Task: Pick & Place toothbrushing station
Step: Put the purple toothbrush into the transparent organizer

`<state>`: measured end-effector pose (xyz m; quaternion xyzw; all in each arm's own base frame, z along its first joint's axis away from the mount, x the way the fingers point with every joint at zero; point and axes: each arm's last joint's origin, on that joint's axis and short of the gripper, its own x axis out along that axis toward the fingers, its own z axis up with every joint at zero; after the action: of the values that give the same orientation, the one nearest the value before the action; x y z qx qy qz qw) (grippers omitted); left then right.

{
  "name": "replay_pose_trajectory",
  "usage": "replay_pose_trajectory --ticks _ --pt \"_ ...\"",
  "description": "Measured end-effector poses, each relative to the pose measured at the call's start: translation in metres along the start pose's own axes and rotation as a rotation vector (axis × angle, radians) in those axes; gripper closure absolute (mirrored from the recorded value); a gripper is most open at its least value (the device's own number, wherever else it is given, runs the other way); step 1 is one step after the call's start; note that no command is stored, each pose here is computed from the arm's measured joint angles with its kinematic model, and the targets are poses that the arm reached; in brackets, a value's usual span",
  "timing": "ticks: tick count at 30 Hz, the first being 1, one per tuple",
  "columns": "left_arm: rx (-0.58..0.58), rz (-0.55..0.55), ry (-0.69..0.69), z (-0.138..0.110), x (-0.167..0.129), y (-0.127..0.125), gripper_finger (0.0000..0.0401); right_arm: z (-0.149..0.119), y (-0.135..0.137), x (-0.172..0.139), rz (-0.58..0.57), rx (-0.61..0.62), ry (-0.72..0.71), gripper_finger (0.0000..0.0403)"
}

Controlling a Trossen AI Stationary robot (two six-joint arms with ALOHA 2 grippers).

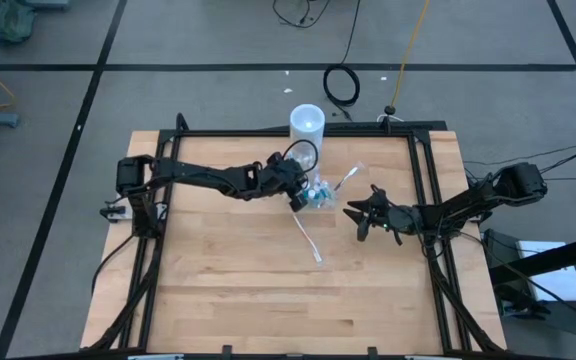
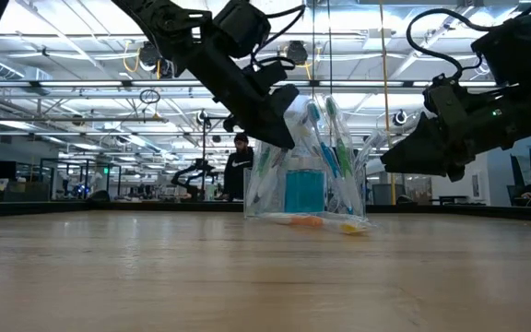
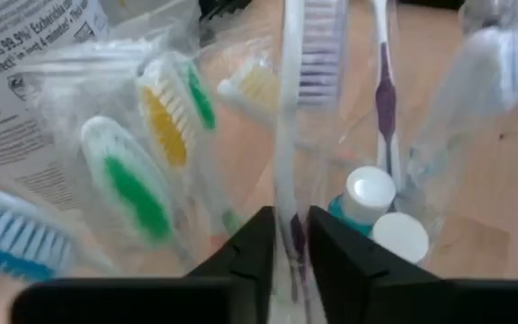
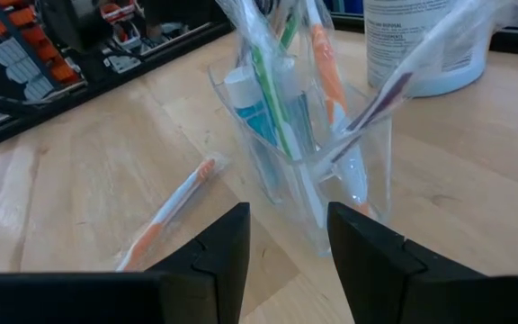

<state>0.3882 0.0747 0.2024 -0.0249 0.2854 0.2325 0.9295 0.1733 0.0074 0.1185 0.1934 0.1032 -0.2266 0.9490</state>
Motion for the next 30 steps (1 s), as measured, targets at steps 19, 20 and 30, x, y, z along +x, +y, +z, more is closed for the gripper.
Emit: replay_pose_trajectory --ticks 19,20,30 --pt "-0.148 0.071 -0.212 0.022 -0.019 -0.021 0.0390 -0.001 -0.001 0.000 -0.006 -0.007 0.012 0.0261" --pt "-0.157 0.073 -0.223 0.022 -0.020 -0.022 0.0387 -0.001 -0.001 0.000 -0.006 -0.007 0.012 0.0261" --pt "-0.182 0.059 -0.267 0.027 -0.024 -0.024 0.0392 -0.005 -0.002 0.000 -0.020 0.034 0.045 0.0261"
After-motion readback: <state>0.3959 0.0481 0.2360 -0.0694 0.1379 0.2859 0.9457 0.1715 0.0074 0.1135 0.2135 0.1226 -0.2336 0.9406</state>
